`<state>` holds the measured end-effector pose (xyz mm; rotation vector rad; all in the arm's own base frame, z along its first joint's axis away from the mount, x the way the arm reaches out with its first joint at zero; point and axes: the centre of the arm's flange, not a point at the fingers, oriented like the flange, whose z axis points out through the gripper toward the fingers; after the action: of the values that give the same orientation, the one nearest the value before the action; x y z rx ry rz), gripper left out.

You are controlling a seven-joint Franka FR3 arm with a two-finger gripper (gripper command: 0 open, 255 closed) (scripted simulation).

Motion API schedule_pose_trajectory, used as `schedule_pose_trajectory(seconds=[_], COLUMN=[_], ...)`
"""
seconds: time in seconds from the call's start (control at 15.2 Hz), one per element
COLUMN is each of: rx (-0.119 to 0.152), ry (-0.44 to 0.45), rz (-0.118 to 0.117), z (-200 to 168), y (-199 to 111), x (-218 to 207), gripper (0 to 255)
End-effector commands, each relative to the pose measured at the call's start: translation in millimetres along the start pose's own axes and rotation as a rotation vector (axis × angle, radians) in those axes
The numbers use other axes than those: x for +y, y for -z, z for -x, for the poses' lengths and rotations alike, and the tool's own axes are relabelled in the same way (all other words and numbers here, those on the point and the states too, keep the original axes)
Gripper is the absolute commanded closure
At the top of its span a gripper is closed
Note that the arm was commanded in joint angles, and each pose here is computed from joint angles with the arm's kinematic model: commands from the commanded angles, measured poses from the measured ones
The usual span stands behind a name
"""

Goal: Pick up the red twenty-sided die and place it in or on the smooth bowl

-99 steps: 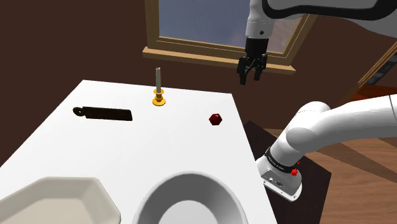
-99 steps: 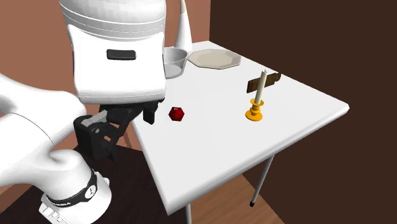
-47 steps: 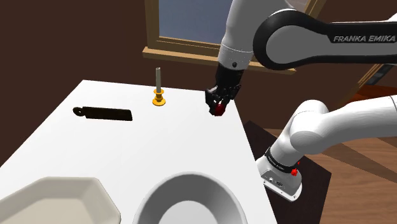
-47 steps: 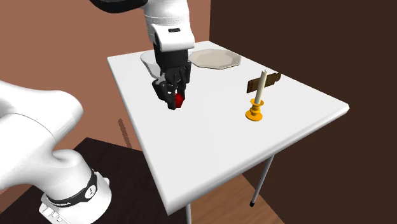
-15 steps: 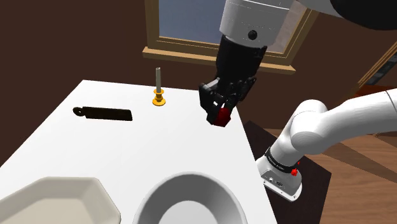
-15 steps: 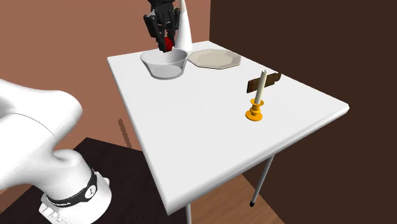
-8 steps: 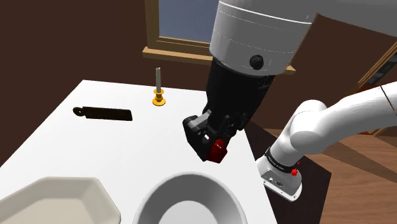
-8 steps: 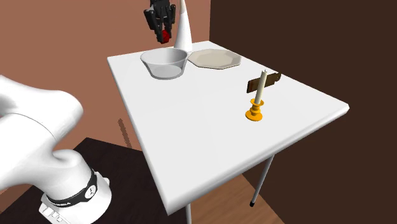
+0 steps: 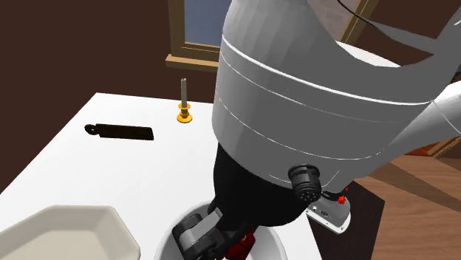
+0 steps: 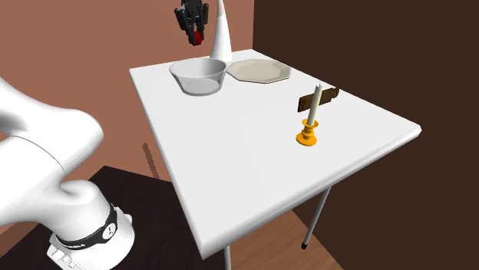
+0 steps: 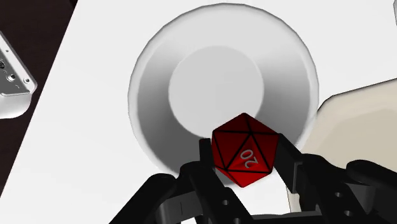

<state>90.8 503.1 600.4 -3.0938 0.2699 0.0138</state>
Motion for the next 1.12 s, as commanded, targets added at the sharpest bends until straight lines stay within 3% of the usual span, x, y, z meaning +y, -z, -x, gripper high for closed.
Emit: schedule_pose_trajectory(seconds=[0.0,0.79,1.06], rx=[-0.001,-0.001,-0.001], ry=[-0.001,-0.001,-0.001], rz=[-0.002,-0.002,-0.002], z=[2.7,2.0,2.0], y=[-5.0,-71.4,-71.4], x=[-4.0,-1.7,-1.7], gripper=[255,255,255])
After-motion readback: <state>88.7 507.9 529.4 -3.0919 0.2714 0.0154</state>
